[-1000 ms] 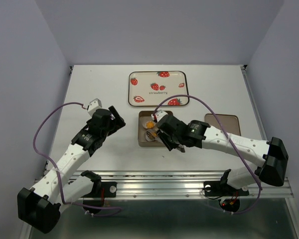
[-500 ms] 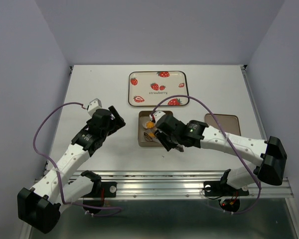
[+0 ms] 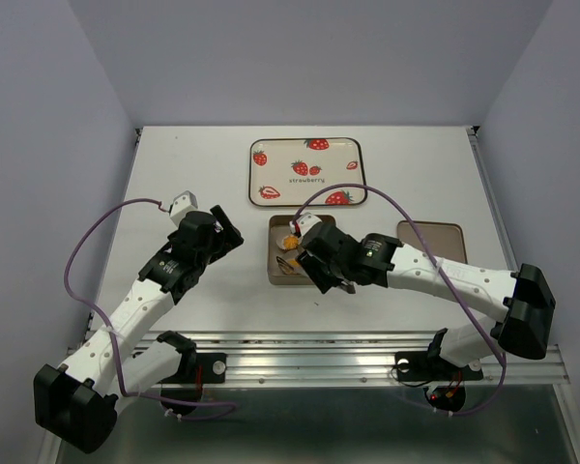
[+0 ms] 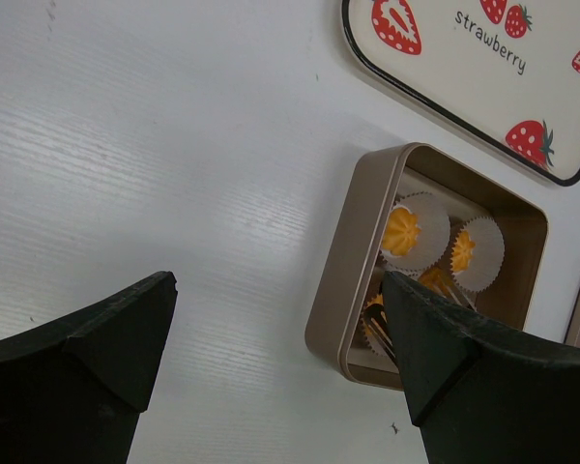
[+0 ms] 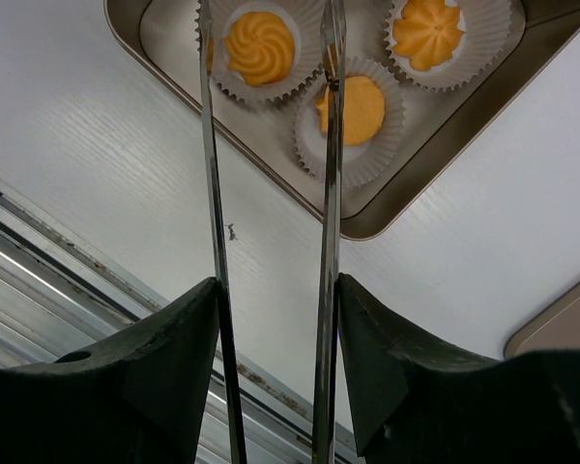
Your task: Pack the cookies
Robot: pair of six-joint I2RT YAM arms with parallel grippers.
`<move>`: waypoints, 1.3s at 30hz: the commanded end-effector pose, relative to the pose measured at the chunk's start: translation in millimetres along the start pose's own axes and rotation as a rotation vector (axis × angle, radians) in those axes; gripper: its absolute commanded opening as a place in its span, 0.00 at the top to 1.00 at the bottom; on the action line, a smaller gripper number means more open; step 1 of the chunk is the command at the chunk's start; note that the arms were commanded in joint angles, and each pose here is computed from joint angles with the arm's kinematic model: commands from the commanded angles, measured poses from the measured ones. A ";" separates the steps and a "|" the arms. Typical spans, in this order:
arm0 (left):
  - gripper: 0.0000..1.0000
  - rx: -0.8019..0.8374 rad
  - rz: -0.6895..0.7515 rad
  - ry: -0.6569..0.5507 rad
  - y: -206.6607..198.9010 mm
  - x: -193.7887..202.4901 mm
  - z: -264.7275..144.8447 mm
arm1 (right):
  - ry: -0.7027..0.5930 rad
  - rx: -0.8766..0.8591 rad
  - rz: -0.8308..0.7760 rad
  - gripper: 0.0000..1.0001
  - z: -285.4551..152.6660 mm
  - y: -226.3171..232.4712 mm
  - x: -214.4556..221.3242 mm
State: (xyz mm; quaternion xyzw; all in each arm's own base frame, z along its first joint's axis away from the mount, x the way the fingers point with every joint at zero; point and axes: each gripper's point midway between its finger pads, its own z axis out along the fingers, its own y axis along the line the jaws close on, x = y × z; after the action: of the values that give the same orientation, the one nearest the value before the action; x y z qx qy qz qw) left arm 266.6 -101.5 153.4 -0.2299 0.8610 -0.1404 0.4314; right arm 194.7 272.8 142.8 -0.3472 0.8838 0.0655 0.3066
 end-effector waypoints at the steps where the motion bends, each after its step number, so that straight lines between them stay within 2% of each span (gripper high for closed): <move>1: 0.01 0.002 -0.005 -0.022 -0.2 -3.4 0.5 | -0.048 0.014 0.015 0.44 -1.1 0.3 -13.0; 7: 0.01 0.006 -0.003 -0.020 -1.7 -3.4 0.5 | -0.054 0.008 0.021 0.45 -6.6 0.2 -15.0; 14: 0.01 0.008 -0.001 -0.020 -2.4 -4.1 0.4 | -0.147 -0.046 0.053 0.48 -46.8 -1.3 -36.1; 19: 0.01 0.013 0.002 -0.019 -4.4 -4.6 0.5 | -0.227 -0.002 0.100 0.49 -79.0 -19.1 -47.4; 22: 0.01 0.013 0.002 -0.023 -6.5 -7.4 1.0 | -0.301 0.102 0.164 0.50 -93.4 -41.4 -58.8; 23: 0.01 0.017 0.003 -0.023 -8.4 -8.1 1.2 | -0.318 0.205 0.198 0.50 -93.5 -61.3 -62.3; 25: 0.01 0.018 0.002 -0.026 -9.6 -9.3 1.8 | -0.325 0.287 0.257 0.51 -90.7 -86.7 -68.4; 26: 0.01 0.022 -0.001 -0.029 -11.0 -10.6 1.8 | -0.315 0.332 0.311 0.51 -84.8 -114.4 -71.3; 29: 0.01 0.023 -0.006 -0.034 -12.7 -11.9 3.7 | -0.386 0.339 0.408 0.50 -66.6 -159.9 -89.0; 30: 0.01 0.022 -0.011 -0.035 -12.8 -11.9 5.0 | -0.414 0.399 0.481 0.50 -57.7 -198.6 -94.4; 32: 0.01 0.026 -0.020 -0.034 -14.1 -11.5 6.1 | -0.410 0.447 0.494 0.49 -47.9 -232.1 -99.0; 33: 0.01 0.024 -0.019 -0.031 -14.2 -10.3 7.3 | -0.390 0.479 0.515 0.49 -28.5 -252.1 -99.8; 34: 0.01 0.023 -0.023 -0.031 -14.1 -10.6 7.7 | -0.378 0.520 0.557 0.49 -24.9 -286.3 -92.2; 37: 0.01 0.015 -0.029 -0.032 -13.5 -10.2 9.4 | -0.416 0.487 0.571 0.51 -3.1 -330.6 -105.8; 38: 0.01 0.012 -0.032 -0.033 -13.0 -10.3 9.5 | -0.356 0.497 0.566 0.52 25.6 -350.0 -91.4; 39: 0.01 0.012 -0.033 -0.036 -13.4 -11.0 9.6 | -0.332 0.542 0.530 0.54 34.7 -365.2 -86.5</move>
State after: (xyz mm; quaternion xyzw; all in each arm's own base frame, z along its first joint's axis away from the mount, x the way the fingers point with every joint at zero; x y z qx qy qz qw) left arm 274.6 -105.8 145.5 -0.2341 0.8636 -0.1376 0.4248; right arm 439.0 70.9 183.1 0.0260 0.8990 -0.0484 0.4344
